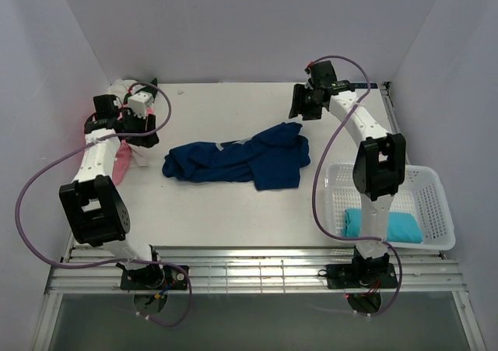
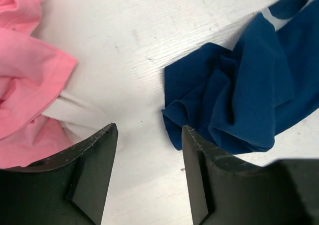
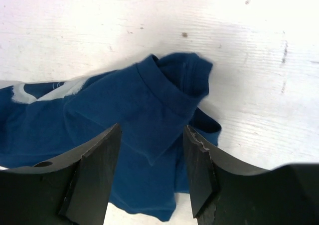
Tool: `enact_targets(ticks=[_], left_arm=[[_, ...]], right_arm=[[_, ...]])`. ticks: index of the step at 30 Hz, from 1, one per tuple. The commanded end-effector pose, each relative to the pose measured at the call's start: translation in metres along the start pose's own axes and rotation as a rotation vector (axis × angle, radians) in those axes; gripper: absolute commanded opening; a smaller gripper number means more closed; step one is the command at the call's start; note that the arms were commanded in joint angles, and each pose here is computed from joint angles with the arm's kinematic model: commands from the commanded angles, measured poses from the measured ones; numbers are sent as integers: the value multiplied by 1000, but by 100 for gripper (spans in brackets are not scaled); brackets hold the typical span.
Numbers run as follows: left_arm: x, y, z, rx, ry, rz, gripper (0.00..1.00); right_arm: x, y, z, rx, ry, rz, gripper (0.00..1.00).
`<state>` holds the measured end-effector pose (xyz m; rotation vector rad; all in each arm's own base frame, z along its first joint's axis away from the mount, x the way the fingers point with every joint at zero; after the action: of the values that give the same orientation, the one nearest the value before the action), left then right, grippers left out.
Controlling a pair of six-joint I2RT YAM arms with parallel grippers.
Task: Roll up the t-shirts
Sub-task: Flatten out the T-shirt at the center of the board.
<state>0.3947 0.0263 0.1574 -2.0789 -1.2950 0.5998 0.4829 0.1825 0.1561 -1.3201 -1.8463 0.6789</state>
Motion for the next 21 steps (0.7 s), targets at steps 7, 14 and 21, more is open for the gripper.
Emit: enact_targets(ticks=[7,14,21], left_arm=[[-48,-13,63,80,-17,82,49],[-54,11,92,158,95,-14,66],[-42,35,76,127,105,-63,69]], right_arm=[[0,-41,34,5,34,-75,51],[-6,-18,83,133,59,-101,50],[0,3,70,112,-1,-142,50]])
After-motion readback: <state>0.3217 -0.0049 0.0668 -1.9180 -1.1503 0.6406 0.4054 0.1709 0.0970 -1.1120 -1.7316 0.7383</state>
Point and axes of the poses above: each gripper's point midway between its finger pads, its own y axis out along the fingers, its own x axis along the line the jaws close on, z = x × y, the point moved 2 cm from there along -y, back along the fingers, and after that the axes turned 3 degrees about -y, right-handed, at the moved point
